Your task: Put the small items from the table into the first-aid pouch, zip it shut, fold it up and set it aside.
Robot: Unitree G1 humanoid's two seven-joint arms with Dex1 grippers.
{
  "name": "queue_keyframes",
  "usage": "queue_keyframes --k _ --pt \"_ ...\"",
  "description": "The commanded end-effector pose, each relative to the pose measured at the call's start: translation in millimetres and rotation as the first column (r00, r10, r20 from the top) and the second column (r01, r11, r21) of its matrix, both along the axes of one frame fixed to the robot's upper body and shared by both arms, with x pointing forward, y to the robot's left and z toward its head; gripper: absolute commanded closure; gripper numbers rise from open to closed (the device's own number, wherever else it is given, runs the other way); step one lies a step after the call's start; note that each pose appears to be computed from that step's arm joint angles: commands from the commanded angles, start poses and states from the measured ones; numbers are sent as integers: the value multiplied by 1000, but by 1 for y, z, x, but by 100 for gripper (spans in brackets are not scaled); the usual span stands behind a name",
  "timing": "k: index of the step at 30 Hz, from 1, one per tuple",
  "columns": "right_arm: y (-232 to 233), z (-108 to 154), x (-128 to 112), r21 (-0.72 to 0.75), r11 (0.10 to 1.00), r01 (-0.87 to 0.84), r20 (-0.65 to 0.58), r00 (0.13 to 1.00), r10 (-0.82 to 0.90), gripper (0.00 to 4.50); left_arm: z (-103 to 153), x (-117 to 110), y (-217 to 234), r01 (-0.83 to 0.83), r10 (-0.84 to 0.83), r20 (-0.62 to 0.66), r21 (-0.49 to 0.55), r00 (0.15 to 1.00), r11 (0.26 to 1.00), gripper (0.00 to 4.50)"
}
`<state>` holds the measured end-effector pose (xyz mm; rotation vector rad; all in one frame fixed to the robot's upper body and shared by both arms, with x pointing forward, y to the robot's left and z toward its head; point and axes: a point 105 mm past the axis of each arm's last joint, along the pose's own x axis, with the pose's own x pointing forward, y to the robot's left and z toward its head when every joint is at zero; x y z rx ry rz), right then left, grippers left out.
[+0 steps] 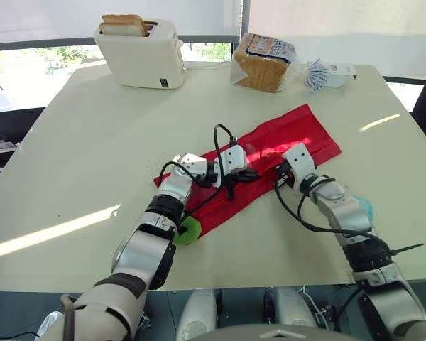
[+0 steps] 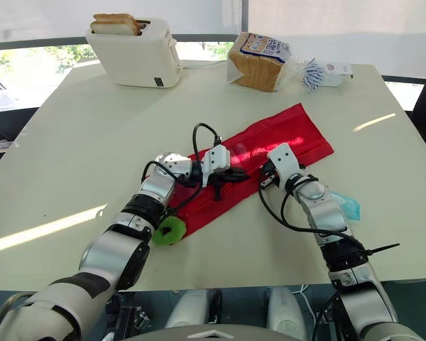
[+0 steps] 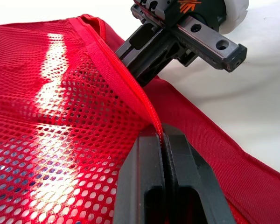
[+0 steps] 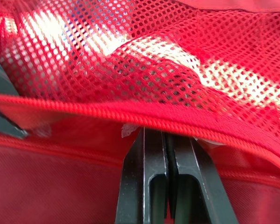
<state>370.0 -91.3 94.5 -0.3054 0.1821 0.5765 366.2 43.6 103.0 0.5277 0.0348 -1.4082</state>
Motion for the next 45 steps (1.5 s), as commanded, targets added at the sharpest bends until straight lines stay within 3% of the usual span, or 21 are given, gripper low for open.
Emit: queue_keyframes --k 1,12,17,22,29,35,42,44,45 --pt "12 23 0 36 998 -52 76 996 49 445 3 -6 -7 46 -46 17 -9 999 999 450" --pt "-13 22 -19 55 997 -49 43 998 47 445 5 4 6 -1 1 35 14 999 1000 450" --pt "-26 27 -42 55 994 -95 57 994 92 445 8 8 12 -9 6 68 35 998 999 450" --pt "-44 51 -75 132 987 -97 117 990 82 445 11 -2 21 84 -90 88 68 992 994 450" --pt "-66 74 -123 209 963 -168 240 964 116 445 11 -9 52 198 -217 73 204 973 959 450" --pt "-83 73 -152 181 963 -201 229 961 158 445 22 8 65 122 -195 196 332 961 935 450" --pt "-99 77 -165 165 966 -198 233 960 156 445 37 28 63 -12 -101 312 340 945 940 450" --pt "-103 82 -169 177 966 -190 241 960 144 395 37 24 64 22 -113 271 317 956 948 390" --pt "-105 85 -172 185 964 -193 244 959 145 330 38 21 64 44 -122 251 298 960 954 332"
